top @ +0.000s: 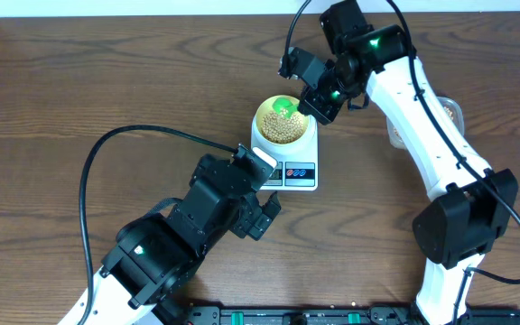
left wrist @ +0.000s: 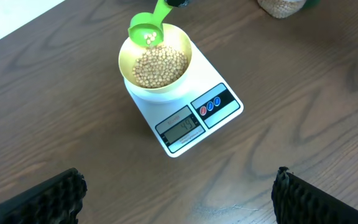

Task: Scoop item into bowl and weigh 50g on scale
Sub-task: 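Tilt the scoop with the right gripper to trickle soybeans into bowl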

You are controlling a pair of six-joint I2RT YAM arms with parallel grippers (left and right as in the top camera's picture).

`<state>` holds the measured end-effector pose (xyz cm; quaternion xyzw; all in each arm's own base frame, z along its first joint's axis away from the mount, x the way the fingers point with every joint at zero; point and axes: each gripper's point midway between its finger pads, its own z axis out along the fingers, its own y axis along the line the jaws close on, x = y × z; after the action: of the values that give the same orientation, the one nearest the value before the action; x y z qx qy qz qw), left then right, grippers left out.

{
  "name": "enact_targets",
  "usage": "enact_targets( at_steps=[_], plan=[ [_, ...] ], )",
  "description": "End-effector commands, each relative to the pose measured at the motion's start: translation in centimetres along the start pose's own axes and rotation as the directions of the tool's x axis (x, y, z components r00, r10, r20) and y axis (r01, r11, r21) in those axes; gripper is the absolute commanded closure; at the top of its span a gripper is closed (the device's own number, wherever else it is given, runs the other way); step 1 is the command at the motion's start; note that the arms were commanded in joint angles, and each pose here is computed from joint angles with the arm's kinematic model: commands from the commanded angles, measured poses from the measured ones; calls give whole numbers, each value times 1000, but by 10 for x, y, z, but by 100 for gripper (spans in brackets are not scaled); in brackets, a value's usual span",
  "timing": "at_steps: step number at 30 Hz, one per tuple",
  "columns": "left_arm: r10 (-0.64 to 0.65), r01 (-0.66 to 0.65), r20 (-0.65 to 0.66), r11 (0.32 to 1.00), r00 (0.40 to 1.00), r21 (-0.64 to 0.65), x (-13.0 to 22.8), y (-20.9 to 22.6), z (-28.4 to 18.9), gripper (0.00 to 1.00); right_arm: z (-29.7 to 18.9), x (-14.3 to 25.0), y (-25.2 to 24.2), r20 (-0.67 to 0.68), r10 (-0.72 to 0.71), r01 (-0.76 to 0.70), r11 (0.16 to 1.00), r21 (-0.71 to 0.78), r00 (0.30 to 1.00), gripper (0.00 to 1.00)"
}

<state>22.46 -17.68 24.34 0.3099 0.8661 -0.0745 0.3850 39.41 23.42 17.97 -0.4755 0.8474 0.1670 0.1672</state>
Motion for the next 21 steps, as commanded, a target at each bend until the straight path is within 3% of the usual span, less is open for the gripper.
enact_targets(
  at_steps=[1,7,11,21],
  plan=[
    [5,-4,35,1000,999,-16,-11,5,-8,2,-11,-7,0,21,-27,27,999,31,999,99],
    [5,-4,35,1000,999,-16,-11,5,-8,2,-11,-13,9,54,30,-29,999,-27,998,99],
    [5,-4,35,1000,999,-16,-11,5,-8,2,-14,-20,20,102,142,-127,981,-146,985,99],
    [5,-4,35,1000,999,-16,-11,5,-8,2,-9,-4,18,69,353,-321,904,-281,933,99]
  ],
)
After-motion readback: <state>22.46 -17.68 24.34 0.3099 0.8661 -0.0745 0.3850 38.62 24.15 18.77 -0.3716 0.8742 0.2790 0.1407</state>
